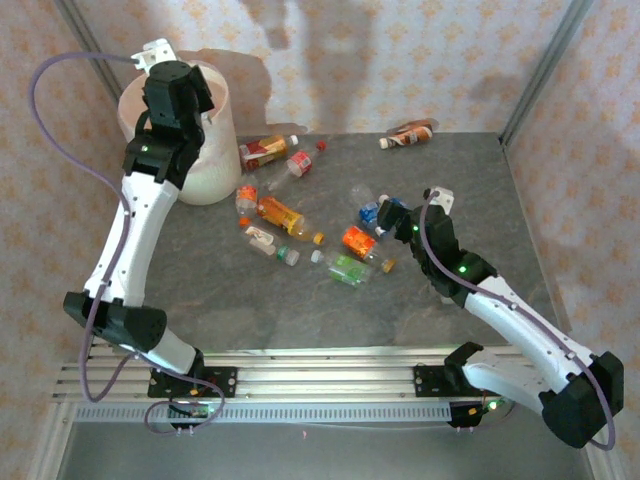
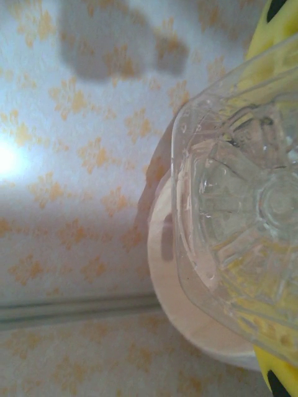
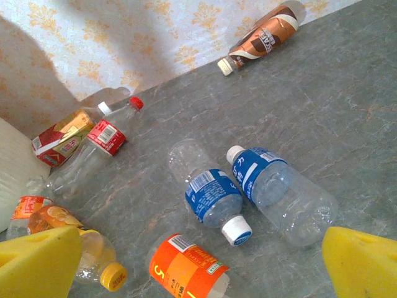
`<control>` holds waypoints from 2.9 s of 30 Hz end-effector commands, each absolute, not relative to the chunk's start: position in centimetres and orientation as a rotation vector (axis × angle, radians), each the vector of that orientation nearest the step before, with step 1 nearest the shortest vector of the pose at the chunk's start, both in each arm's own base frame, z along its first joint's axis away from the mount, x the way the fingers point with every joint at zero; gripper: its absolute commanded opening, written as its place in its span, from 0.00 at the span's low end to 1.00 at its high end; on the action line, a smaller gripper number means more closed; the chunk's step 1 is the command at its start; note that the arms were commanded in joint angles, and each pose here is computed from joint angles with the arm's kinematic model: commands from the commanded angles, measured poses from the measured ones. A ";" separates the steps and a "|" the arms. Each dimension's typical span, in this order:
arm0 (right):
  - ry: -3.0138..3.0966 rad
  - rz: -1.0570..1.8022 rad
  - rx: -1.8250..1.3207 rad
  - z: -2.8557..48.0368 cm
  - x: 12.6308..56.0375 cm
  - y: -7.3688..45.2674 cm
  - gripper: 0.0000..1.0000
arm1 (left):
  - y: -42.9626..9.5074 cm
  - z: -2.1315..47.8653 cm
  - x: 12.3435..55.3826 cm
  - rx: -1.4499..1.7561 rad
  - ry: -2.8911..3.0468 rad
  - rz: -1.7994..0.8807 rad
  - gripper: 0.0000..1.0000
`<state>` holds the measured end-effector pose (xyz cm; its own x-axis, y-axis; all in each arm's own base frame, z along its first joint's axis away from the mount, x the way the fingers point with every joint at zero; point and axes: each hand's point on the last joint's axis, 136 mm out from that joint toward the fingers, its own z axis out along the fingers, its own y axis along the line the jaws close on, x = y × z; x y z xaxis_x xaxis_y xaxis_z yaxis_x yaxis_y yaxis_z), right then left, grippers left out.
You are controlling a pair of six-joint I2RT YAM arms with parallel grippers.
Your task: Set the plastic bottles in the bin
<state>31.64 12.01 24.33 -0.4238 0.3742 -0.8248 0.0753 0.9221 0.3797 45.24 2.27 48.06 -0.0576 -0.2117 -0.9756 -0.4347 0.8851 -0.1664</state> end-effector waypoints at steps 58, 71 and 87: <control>2.012 0.152 0.459 24.1 29.7 7.8 0.99 | 20.1 37.8 54.0 -1.015 1.709 0.457 1.00; 1.995 0.195 0.480 24.1 29.5 7.9 0.99 | 10.1 45.4 50.5 -0.930 1.609 0.204 1.00; 1.954 0.319 0.365 25.6 30.8 10.6 0.99 | -5.7 36.2 39.5 -0.919 1.879 -0.382 1.00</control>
